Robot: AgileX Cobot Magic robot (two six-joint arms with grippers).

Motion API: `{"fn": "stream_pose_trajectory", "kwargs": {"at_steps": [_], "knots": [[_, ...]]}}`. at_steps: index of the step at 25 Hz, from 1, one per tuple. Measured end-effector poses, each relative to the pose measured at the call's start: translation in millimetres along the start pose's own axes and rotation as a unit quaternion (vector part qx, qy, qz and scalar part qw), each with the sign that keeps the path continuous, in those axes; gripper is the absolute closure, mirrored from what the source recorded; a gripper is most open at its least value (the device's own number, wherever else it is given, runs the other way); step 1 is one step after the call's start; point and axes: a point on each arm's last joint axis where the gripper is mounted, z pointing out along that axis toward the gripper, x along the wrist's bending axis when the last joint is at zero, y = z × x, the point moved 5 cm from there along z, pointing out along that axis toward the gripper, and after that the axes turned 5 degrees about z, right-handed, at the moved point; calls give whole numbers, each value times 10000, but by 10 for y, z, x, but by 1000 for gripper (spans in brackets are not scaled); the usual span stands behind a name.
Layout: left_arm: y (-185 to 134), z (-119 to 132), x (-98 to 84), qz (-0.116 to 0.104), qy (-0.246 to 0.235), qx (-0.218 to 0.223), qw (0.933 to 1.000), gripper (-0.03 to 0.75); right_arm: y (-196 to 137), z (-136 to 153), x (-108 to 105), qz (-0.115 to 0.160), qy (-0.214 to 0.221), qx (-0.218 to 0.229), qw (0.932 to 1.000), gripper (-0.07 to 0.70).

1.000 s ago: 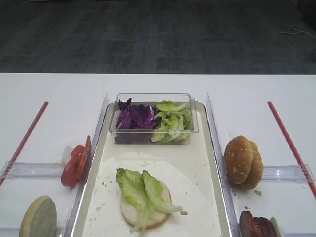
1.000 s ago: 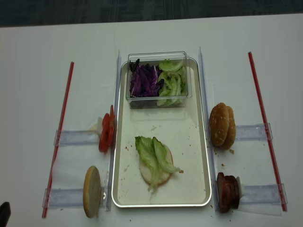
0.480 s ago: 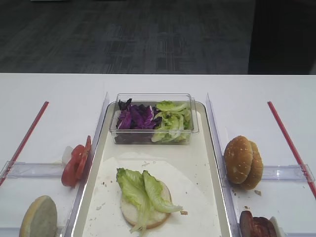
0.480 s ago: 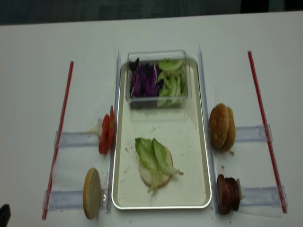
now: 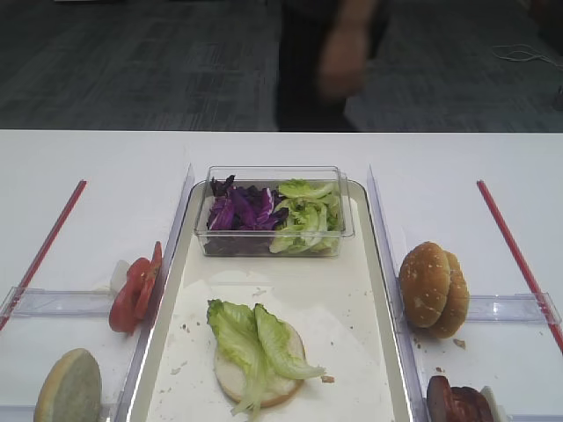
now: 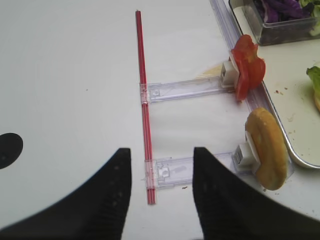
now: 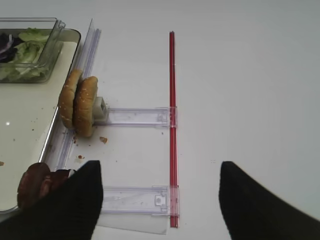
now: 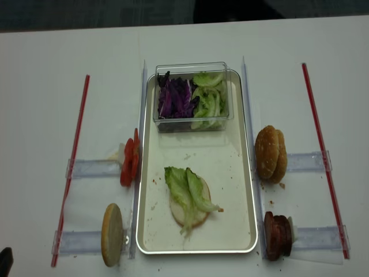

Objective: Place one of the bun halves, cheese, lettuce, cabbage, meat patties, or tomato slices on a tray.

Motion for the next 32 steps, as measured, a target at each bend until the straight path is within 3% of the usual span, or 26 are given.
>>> {"fn": "stream_pose_trajectory", "kwargs": {"at_steps": [32], "knots": [[0,0,0,0,0,0,10000,411,8,29,-1,10,7,-64,10000,132]]}}
